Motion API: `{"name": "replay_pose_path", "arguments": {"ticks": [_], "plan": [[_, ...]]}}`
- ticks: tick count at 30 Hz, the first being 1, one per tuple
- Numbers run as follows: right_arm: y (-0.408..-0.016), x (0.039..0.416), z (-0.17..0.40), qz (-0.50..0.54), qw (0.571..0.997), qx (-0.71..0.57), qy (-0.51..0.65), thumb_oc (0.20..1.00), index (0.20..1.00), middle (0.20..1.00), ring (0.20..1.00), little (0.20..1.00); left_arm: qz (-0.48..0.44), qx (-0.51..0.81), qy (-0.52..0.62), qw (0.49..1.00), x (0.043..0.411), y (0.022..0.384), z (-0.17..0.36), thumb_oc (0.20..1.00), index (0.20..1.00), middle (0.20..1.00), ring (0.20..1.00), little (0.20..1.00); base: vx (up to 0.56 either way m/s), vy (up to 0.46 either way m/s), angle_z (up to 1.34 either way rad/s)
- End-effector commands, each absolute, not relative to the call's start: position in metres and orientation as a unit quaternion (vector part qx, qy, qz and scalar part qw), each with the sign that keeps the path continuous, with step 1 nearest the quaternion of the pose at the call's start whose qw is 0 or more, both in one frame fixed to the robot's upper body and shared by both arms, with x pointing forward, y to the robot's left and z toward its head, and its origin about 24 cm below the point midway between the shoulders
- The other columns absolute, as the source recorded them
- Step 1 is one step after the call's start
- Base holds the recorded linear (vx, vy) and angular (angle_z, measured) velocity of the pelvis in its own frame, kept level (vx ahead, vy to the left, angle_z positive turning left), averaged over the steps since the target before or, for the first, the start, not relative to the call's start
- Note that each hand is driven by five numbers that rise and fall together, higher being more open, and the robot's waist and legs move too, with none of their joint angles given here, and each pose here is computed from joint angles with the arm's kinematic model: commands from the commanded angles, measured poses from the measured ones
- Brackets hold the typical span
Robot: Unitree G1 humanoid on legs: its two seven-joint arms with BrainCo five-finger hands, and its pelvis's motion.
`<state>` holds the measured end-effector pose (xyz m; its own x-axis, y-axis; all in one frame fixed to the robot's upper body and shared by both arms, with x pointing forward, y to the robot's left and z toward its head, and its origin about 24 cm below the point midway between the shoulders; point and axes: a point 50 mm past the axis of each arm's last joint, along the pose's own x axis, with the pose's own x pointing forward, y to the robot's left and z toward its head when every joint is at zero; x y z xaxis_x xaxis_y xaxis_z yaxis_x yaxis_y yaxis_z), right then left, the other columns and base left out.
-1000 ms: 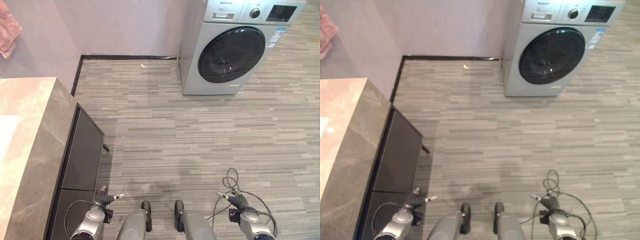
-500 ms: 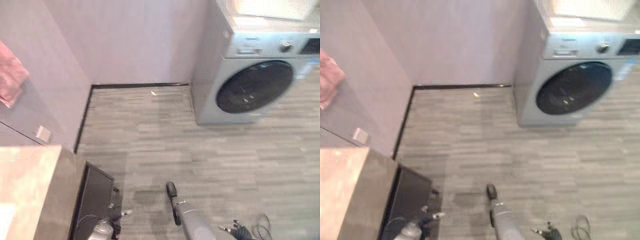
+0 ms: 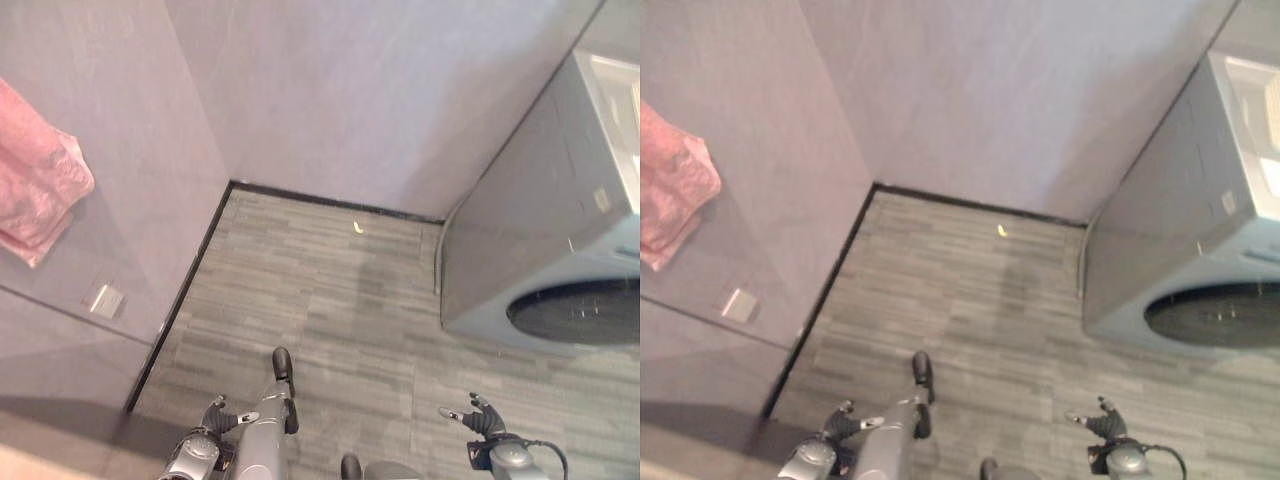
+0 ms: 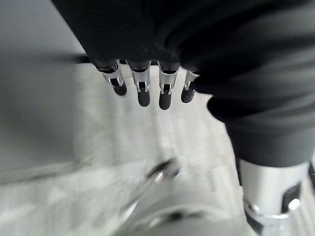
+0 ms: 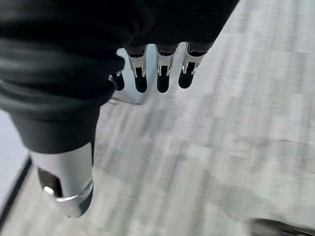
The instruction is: Put brush and paste in cup on sink, flatten towel.
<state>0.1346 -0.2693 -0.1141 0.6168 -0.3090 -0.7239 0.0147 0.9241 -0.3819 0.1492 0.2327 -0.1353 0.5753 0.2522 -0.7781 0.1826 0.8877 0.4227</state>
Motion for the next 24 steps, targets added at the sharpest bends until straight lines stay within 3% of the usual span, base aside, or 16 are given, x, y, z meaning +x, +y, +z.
{"name": "replay_pose_path", "arguments": {"ticks": [1,13,24], "plan": [[-0.276,0.16,-0.095,-0.086,0.903,-0.191,0.374,1.0,1.0,1.0,1.0,1.0,0.045,0.264,0.406,0.874,0.185,0.249,-0.114,1.0,1.0,1.0,1.0,1.0,0.33,0.231,-0.61],[-0.248,0.186,-0.088,-0.031,0.921,-0.193,0.337,1.0,1.0,1.0,1.0,1.0,0.052,0.246,0.416,0.874,0.176,0.249,-0.117,1.0,1.0,1.0,1.0,1.0,0.15,0.163,-0.04],[-0.248,0.177,-0.089,-0.034,0.922,-0.19,0.335,1.0,1.0,1.0,1.0,1.0,0.045,0.268,0.428,0.862,0.173,0.254,-0.12,1.0,1.0,1.0,1.0,1.0,0.11,0.025,0.49]]}}
